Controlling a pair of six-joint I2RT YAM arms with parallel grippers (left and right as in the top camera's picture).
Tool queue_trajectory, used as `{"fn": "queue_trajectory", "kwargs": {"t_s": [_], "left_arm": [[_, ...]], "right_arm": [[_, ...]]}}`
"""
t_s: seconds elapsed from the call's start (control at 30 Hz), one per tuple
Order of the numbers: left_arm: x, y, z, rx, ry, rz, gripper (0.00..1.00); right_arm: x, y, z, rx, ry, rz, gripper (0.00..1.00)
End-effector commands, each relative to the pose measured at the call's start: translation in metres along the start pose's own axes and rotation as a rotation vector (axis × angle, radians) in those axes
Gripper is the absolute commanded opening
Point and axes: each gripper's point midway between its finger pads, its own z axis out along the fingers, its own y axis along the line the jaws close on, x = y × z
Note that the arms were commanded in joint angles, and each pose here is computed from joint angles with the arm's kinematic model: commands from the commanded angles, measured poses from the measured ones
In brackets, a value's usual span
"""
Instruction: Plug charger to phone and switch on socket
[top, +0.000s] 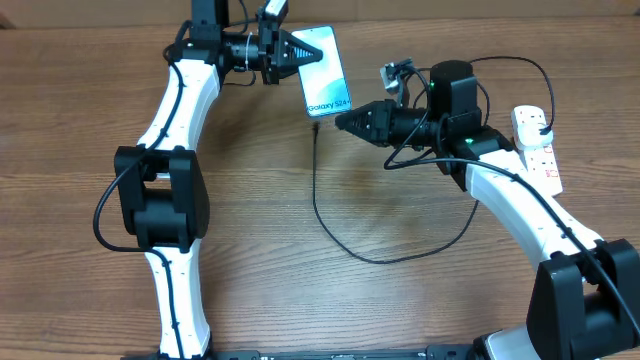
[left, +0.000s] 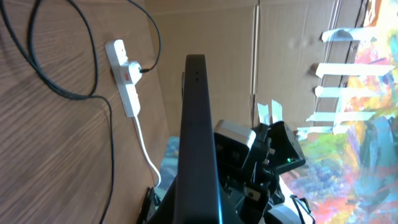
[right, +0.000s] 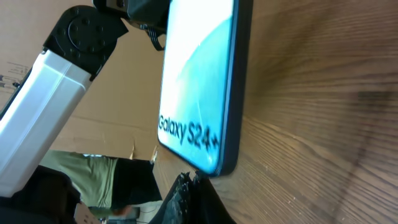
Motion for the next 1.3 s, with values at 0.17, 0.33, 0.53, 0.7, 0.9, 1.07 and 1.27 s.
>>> {"fn": "queue_trajectory", "kwargs": {"t_s": [0.17, 0.33, 0.53, 0.7, 0.9, 1.07, 1.27], "left_arm": [[0.004, -0.011, -0.002, 0.042, 0.036, 0.044, 0.04], [-0.023, -0.009, -0.058, 0.006, -0.097, 0.073, 0.04], [-0.038, -0.004, -0.112, -0.023, -0.216, 0.062, 0.04], [-0.040, -0.004, -0.127, -0.027, -0.243, 0.062, 0.04], [-0.042, -0.003, -0.145, -0.032, -0.275, 0.061, 0.04], [-0.042, -0.002, -0.148, -0.032, -0.281, 0.061, 0.04], [-0.042, -0.003, -0.148, -0.032, -0.280, 0.061, 0.04]], "right_arm": [[-0.005, 0.000, -0.005, 0.052, -0.026, 0.012, 0.04], [0.000, -0.037, -0.006, 0.229, -0.056, 0.102, 0.27], [-0.002, -0.067, 0.006, 0.377, -0.008, 0.120, 0.31], [-0.014, -0.082, 0.032, 0.501, 0.047, 0.081, 0.31], [-0.008, -0.108, 0.065, 0.540, 0.098, 0.094, 0.32], [0.009, -0.133, 0.083, 0.516, 0.160, 0.140, 0.38], [0.017, -0.151, 0.098, 0.484, 0.189, 0.153, 0.43]]}}
